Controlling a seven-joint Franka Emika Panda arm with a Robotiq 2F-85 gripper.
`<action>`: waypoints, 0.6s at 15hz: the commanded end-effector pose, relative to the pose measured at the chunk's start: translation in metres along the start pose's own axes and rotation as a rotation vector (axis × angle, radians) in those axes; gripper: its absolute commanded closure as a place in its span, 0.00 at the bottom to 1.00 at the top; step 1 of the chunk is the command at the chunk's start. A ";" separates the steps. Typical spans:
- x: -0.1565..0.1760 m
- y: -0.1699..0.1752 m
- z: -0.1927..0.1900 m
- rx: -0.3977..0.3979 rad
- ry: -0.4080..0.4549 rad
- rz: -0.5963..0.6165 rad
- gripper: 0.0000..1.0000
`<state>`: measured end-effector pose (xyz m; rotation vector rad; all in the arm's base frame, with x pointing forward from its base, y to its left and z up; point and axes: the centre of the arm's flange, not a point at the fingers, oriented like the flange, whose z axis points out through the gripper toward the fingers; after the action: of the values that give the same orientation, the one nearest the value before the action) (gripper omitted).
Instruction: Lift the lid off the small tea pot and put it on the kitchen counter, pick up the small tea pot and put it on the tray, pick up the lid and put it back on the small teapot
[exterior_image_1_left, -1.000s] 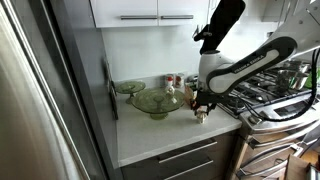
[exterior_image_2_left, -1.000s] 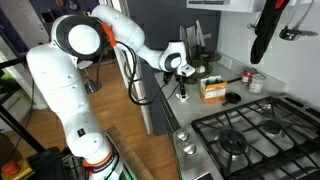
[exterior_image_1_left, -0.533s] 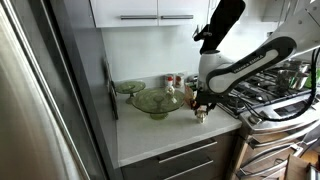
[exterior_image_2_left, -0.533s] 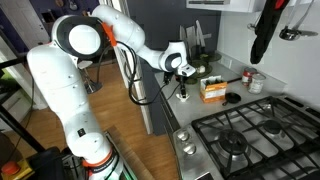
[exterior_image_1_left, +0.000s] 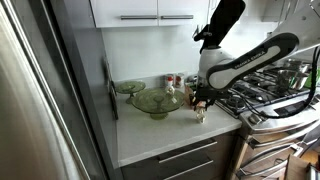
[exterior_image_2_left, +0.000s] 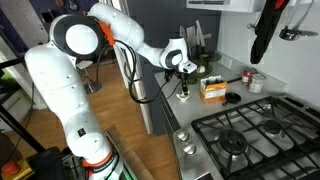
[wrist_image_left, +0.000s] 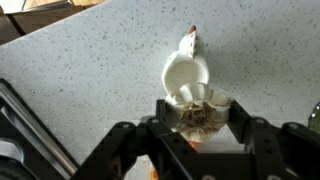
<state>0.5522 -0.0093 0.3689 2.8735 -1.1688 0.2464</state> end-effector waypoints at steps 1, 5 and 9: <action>0.015 0.028 -0.013 -0.017 0.031 0.052 0.64; 0.044 0.063 -0.009 -0.027 0.037 0.141 0.64; 0.062 0.083 0.015 -0.060 0.023 0.196 0.64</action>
<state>0.5413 -0.1006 0.3791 2.7482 -1.3838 0.2739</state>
